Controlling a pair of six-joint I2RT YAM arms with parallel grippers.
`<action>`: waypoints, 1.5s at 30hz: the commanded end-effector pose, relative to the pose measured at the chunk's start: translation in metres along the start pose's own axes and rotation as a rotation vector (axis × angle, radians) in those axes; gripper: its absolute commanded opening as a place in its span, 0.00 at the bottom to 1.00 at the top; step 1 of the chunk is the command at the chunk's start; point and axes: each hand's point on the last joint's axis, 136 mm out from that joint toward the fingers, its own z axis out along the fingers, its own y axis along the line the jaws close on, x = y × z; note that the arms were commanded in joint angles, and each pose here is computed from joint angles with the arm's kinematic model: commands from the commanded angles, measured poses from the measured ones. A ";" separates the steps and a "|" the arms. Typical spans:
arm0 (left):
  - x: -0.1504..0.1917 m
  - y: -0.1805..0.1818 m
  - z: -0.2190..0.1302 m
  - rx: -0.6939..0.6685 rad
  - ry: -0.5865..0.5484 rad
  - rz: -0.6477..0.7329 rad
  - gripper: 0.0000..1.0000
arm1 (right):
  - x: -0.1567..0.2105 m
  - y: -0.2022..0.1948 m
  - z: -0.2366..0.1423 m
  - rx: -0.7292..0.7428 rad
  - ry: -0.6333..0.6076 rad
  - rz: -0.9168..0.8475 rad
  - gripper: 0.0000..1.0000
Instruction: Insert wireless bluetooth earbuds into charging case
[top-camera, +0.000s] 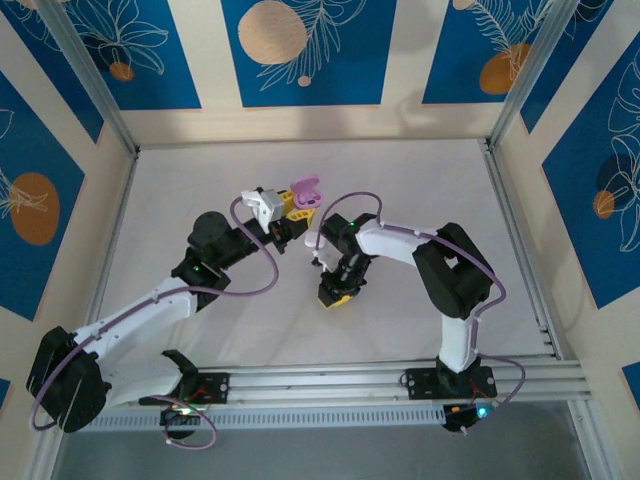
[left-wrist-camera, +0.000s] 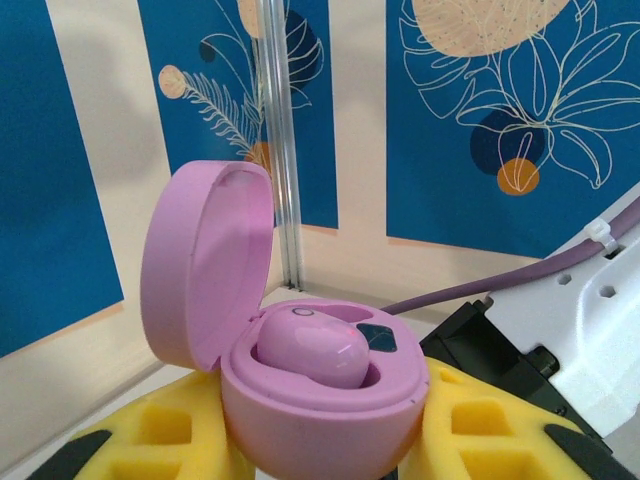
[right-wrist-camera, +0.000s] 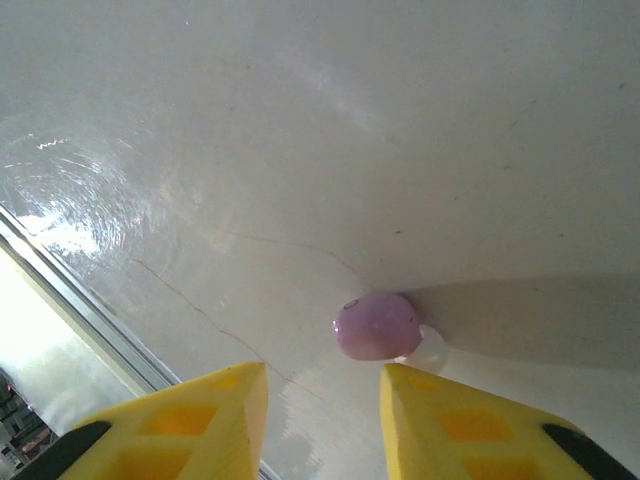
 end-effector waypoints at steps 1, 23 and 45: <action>-0.022 -0.004 0.000 0.010 -0.061 0.008 0.30 | 0.008 0.014 -0.006 -0.034 -0.001 0.003 0.35; -0.023 -0.002 -0.001 -0.003 -0.062 0.014 0.30 | -0.013 -0.006 0.014 0.105 -0.013 -0.090 0.40; -0.024 -0.003 -0.001 0.005 -0.068 -0.017 0.31 | 0.023 0.006 0.022 0.133 -0.003 -0.042 0.32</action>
